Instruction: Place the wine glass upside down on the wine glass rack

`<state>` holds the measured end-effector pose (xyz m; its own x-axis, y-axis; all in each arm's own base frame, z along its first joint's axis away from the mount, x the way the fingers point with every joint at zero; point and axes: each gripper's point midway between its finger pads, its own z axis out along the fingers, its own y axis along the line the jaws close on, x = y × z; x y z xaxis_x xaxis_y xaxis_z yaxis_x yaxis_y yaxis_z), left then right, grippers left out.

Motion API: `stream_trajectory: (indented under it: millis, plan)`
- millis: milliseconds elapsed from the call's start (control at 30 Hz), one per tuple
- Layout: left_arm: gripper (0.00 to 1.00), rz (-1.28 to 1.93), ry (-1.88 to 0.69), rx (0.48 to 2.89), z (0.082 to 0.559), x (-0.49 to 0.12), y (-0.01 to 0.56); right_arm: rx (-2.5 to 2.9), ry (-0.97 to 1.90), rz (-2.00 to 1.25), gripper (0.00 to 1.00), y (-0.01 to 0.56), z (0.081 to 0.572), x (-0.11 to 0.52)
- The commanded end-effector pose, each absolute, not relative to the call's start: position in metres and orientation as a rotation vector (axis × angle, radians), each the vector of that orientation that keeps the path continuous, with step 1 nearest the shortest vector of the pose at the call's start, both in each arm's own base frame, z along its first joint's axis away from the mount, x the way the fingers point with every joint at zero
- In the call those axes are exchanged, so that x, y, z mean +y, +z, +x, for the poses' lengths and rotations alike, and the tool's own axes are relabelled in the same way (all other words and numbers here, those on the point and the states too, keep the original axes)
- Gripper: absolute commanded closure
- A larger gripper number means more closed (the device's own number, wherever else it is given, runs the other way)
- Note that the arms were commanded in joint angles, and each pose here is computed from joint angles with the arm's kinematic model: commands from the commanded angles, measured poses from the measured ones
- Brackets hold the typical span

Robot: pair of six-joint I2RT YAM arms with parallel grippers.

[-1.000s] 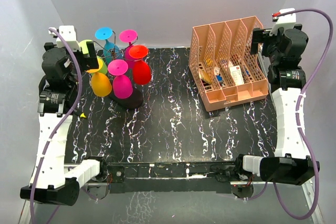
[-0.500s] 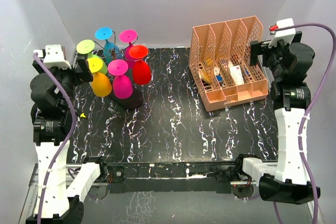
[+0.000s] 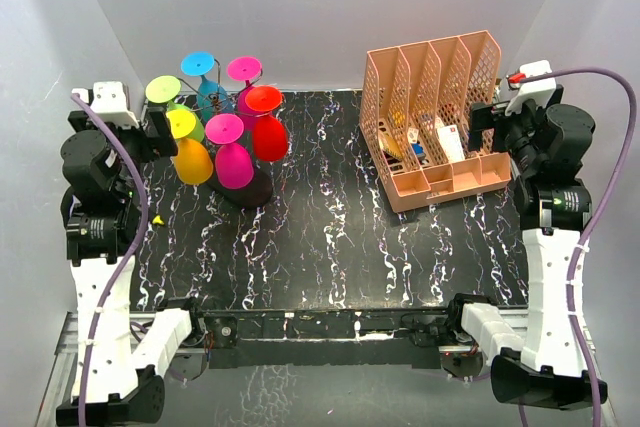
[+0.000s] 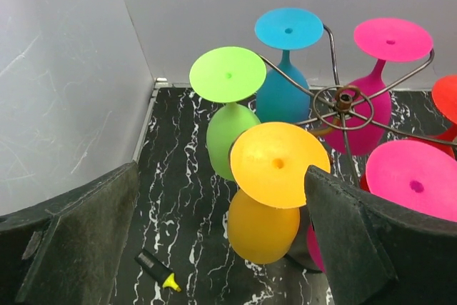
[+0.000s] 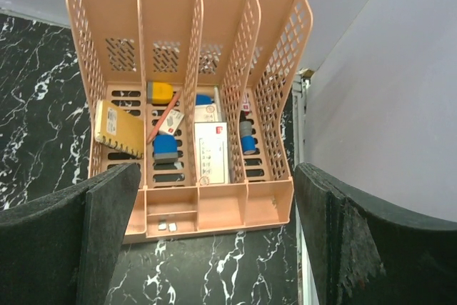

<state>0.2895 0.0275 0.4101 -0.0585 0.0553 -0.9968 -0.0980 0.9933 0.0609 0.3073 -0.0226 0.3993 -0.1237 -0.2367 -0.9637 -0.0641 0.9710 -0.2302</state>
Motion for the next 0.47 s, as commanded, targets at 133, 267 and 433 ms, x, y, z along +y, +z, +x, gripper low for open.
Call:
stream_trajectory:
  millis: [133,267,433]
  plan:
    - [0.03,0.008,0.106,1.663,0.275,0.023,0.404,1.694,-0.061,-0.218,0.02,0.409,0.301,-0.015]
    - [0.03,-0.016,0.134,1.665,0.275,0.029,0.399,1.701,-0.081,-0.204,0.02,0.409,0.301,-0.021]
    - [0.03,-0.019,0.127,1.667,0.275,0.028,0.399,1.706,-0.101,-0.194,0.02,0.404,0.303,-0.025]
